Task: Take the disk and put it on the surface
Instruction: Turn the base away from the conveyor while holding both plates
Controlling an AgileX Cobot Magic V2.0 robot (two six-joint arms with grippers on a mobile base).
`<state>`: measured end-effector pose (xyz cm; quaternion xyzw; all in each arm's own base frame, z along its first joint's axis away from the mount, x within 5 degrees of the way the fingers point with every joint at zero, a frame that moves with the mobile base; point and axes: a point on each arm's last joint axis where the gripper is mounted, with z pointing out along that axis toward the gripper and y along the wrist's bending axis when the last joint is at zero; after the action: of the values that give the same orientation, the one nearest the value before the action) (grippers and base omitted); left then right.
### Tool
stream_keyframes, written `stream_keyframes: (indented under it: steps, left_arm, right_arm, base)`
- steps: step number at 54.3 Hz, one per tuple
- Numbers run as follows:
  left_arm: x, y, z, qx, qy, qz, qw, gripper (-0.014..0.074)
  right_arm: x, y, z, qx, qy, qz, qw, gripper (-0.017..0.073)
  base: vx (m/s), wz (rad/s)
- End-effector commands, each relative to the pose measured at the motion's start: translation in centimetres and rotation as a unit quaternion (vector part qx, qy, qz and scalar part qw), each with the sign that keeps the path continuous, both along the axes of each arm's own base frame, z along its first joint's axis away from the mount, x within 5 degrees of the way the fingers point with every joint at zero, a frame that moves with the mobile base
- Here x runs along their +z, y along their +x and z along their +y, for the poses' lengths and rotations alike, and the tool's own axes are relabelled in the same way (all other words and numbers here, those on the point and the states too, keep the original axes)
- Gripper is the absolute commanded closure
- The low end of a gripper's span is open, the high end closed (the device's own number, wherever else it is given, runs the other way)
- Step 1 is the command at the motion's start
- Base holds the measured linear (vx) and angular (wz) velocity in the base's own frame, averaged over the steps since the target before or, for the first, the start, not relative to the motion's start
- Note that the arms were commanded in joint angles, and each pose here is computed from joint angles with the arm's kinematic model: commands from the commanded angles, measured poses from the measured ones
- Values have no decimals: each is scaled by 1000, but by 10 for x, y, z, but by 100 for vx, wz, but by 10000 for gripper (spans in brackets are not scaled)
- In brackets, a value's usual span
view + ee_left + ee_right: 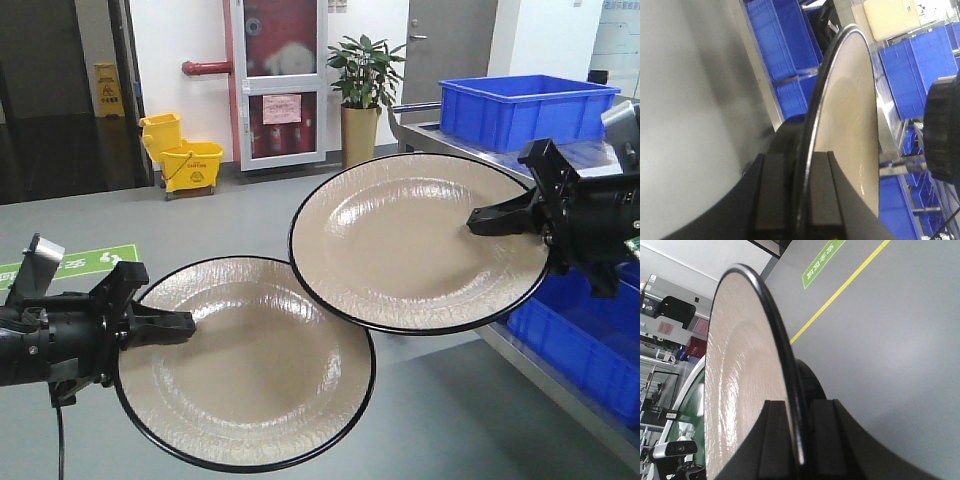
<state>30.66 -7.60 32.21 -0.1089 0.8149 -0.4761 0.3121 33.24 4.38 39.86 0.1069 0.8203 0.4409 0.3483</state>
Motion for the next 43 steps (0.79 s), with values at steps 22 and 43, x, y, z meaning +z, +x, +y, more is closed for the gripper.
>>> stream_keyframes:
  steps: [22,43]
  left_arm:
    - [30,-8,-3,7,-60,-29,998,595]
    - [30,-8,-3,7,-60,-29,998,595]
  right_arm:
    - [37,-12,1,-17,54,-55,997,564]
    - [37,-12,1,-17,54,-55,997,564]
  base:
    - [41,4]
    - [43,-1]
